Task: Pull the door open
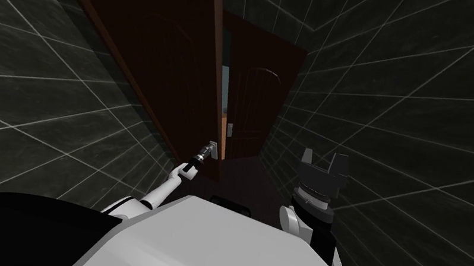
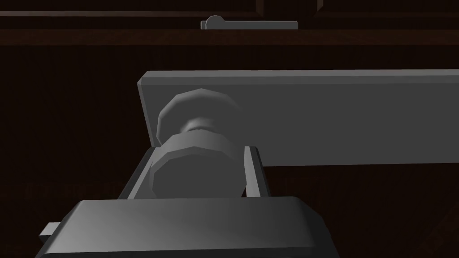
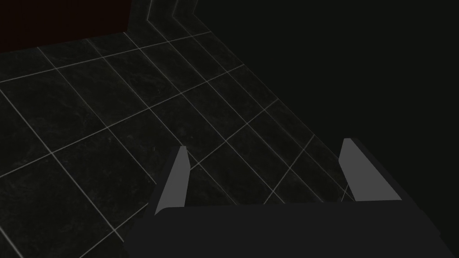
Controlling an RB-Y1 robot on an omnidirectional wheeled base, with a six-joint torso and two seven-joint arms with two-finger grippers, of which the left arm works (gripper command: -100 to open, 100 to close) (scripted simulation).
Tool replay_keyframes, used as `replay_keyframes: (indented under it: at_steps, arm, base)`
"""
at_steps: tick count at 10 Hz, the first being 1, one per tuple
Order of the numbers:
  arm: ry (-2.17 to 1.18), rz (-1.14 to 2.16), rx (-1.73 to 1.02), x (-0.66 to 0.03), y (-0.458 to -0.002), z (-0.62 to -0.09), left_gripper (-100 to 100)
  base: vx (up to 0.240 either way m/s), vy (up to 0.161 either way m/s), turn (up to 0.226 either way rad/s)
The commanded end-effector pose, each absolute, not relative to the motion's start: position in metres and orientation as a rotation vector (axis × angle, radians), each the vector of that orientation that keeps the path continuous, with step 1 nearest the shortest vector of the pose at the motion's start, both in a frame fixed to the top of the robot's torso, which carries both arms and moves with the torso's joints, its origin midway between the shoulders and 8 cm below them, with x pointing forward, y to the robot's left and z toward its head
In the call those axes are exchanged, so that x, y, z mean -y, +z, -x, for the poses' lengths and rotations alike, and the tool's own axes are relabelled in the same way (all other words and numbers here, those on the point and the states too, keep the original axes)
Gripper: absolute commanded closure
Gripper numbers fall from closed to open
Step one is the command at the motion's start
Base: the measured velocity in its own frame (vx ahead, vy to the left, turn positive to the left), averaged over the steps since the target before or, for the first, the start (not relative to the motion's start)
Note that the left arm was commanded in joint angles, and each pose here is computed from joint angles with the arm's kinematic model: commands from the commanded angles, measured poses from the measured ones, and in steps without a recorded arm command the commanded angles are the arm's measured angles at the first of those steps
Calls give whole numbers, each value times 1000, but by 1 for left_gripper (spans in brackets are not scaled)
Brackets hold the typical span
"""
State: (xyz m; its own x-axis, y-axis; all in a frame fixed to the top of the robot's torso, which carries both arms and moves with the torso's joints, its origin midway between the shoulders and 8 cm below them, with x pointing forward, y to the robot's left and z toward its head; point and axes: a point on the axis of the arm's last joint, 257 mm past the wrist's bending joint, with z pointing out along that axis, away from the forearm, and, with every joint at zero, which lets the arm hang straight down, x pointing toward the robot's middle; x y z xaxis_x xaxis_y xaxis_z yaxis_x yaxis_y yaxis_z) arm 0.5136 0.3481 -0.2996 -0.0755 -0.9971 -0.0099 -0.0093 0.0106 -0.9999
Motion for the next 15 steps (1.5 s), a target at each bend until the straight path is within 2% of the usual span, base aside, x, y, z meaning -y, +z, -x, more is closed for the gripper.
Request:
replay_keyframes:
  at_steps: [1,8,15]
  arm:
    - [-1274,1160,-1288,-343,-299,-510,100]
    - [-1354,1108,-1354,-334,-296,-484,100]
    - [-1405,1050,-1422,-356,-301,-439,100]
  base:
    - [-203,107,-115]
    - [-197,113,-109]
    - [-62,35,-14]
